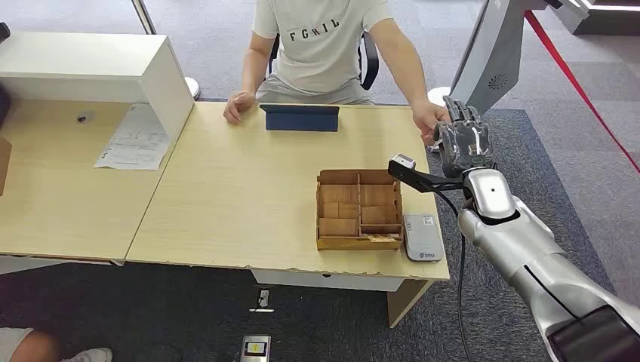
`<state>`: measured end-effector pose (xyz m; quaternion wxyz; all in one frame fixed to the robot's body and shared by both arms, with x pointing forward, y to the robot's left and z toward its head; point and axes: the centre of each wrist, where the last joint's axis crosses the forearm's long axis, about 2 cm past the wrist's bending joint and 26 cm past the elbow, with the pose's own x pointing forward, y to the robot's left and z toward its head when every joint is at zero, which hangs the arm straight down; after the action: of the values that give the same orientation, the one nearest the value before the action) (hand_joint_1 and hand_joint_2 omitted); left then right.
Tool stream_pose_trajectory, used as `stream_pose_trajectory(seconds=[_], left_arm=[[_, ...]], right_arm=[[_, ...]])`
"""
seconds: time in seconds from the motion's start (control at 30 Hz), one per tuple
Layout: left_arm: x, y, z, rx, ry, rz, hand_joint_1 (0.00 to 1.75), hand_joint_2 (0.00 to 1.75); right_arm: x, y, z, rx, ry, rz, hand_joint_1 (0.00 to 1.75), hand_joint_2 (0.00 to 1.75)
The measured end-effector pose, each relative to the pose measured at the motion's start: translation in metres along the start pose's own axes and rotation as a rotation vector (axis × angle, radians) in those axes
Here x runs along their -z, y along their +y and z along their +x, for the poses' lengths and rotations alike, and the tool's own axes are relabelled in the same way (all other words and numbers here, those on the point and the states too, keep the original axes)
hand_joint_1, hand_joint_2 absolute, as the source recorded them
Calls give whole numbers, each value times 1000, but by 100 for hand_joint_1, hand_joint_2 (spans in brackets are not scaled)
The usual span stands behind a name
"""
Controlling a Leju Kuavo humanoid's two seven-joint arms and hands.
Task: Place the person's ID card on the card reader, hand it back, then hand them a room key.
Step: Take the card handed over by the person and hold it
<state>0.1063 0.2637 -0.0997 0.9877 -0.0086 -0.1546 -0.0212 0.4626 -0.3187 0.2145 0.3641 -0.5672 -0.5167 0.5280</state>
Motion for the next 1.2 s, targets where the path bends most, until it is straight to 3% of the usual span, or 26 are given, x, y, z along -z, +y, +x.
stream_pose_trajectory(seconds=[0.37, 0.67, 1.2], left_arm=[[0, 0, -3, -6, 9, 2, 0, 0], [-2, 2, -25, -19, 64, 9, 0, 0], [0, 4, -4, -17, 9, 11, 0, 0]], right_arm=[[-4, 6, 1, 3, -23, 12, 175, 175], [-35, 44, 5, 50, -39, 101, 175, 175], [-47, 55, -24, 43, 32, 151, 175, 175]])
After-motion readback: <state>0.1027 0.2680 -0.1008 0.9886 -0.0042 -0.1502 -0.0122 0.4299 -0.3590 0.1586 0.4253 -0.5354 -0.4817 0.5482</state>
